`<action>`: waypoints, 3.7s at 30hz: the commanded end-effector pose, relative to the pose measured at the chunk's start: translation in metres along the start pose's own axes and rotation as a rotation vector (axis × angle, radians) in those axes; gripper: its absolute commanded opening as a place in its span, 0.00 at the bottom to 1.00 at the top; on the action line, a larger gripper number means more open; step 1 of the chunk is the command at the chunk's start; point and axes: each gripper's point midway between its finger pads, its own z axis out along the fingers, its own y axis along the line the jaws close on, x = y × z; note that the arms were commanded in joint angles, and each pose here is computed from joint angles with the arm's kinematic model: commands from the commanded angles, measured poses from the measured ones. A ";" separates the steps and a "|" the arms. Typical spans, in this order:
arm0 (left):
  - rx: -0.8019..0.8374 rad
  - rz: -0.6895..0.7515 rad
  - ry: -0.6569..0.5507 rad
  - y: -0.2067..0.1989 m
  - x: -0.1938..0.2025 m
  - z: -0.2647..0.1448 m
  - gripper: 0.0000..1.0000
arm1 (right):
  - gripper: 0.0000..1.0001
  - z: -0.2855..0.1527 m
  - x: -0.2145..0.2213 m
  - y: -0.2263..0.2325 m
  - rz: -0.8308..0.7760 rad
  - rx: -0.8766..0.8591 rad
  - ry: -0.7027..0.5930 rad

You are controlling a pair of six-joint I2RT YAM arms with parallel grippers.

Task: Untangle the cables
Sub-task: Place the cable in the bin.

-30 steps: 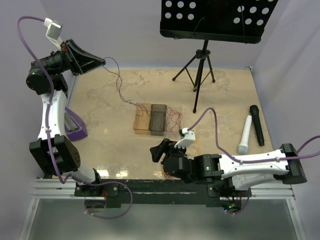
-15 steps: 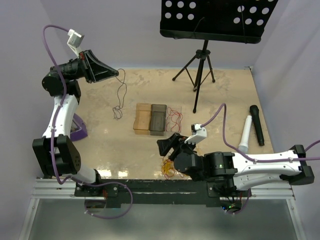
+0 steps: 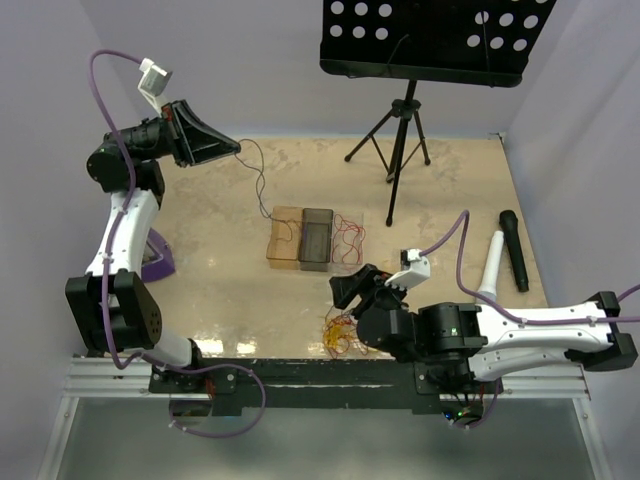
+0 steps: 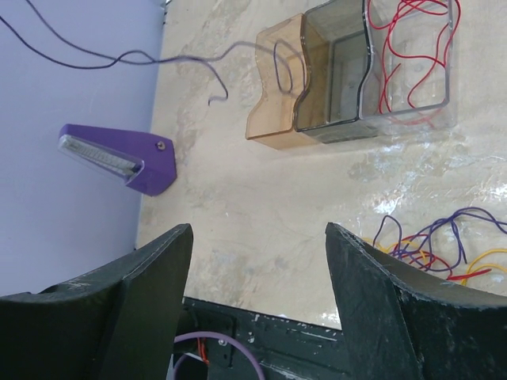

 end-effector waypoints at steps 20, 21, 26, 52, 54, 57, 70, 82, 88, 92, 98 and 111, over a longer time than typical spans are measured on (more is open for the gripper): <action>0.117 0.551 0.005 -0.007 0.036 0.005 0.09 | 0.72 -0.002 -0.020 -0.029 0.070 0.050 -0.079; 0.118 0.557 0.001 -0.009 0.034 0.005 0.09 | 0.72 -0.002 -0.019 -0.029 0.068 0.050 -0.078; 0.139 0.549 -0.002 -0.012 0.036 0.010 0.09 | 0.72 -0.003 -0.020 -0.030 0.072 0.053 -0.081; 0.157 0.292 0.059 0.050 0.101 0.029 0.09 | 0.71 -0.005 -0.030 -0.034 0.089 0.059 -0.107; 0.136 0.238 0.068 0.058 0.100 0.030 0.14 | 0.71 -0.005 -0.031 -0.035 0.091 0.059 -0.112; 0.106 0.165 0.075 0.067 0.094 0.032 0.16 | 0.71 -0.004 -0.031 -0.036 0.094 0.061 -0.116; -0.310 0.016 0.145 0.160 0.103 0.032 0.30 | 0.71 -0.002 -0.024 -0.042 0.094 0.073 -0.106; -0.186 0.279 0.404 0.143 0.174 0.026 0.48 | 0.71 -0.001 -0.019 -0.050 0.098 0.079 -0.097; -0.072 0.379 0.680 0.121 0.251 0.021 0.50 | 0.71 0.000 -0.019 -0.050 0.087 0.085 -0.104; -0.045 0.470 0.770 0.115 0.281 0.031 0.50 | 0.72 -0.001 -0.020 -0.051 0.094 0.088 -0.106; -0.023 0.510 0.808 0.123 0.292 0.044 0.50 | 0.71 -0.001 -0.020 -0.047 0.094 0.088 -0.104; -0.097 0.463 0.847 0.152 0.313 0.061 0.49 | 0.71 -0.002 -0.023 -0.046 0.093 0.091 -0.108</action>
